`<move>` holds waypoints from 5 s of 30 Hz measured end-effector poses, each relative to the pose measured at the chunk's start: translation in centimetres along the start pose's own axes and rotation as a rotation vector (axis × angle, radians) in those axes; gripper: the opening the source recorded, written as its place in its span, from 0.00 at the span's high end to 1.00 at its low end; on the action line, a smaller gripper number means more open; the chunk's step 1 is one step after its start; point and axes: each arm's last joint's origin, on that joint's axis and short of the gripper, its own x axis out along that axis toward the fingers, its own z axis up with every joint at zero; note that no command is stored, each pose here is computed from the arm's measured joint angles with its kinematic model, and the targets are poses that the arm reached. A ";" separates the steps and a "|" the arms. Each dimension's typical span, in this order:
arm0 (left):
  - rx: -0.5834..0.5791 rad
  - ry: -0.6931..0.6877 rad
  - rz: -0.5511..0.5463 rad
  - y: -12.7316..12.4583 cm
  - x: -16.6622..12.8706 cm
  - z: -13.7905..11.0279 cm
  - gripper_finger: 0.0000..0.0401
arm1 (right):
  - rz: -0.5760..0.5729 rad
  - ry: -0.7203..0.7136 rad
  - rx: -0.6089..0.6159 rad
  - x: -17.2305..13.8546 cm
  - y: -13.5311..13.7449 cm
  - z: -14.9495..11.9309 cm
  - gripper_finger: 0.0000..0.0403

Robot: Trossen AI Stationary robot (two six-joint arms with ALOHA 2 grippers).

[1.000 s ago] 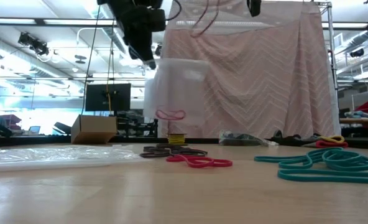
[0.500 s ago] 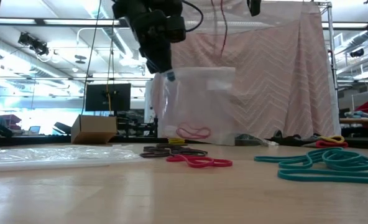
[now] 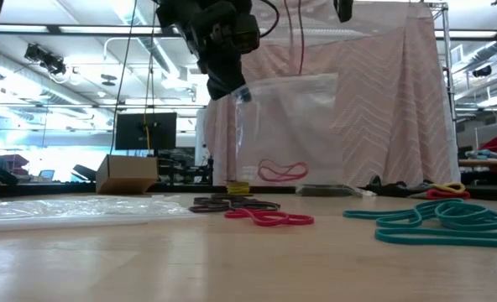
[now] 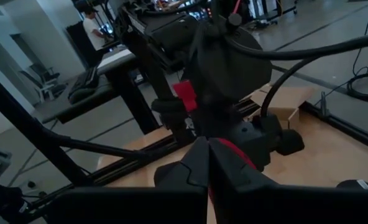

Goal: Sort rubber bands
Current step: Put the red rubber band into the transparent zip bag

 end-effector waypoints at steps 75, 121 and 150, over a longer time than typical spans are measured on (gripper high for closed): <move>0.021 -0.027 -0.008 -0.3 -1.3 1.2 0.99 | 0.070 -0.030 0.002 -0.2 1.0 0.1 1.00; 0.023 0.030 -0.040 -0.7 -1.6 1.0 0.99 | -0.062 0.454 0.061 5.5 -1.4 -7.6 0.97; -0.198 -0.050 0.244 -4.9 -12.1 -2.9 1.00 | 0.081 0.834 -0.163 5.7 1.5 -14.7 0.79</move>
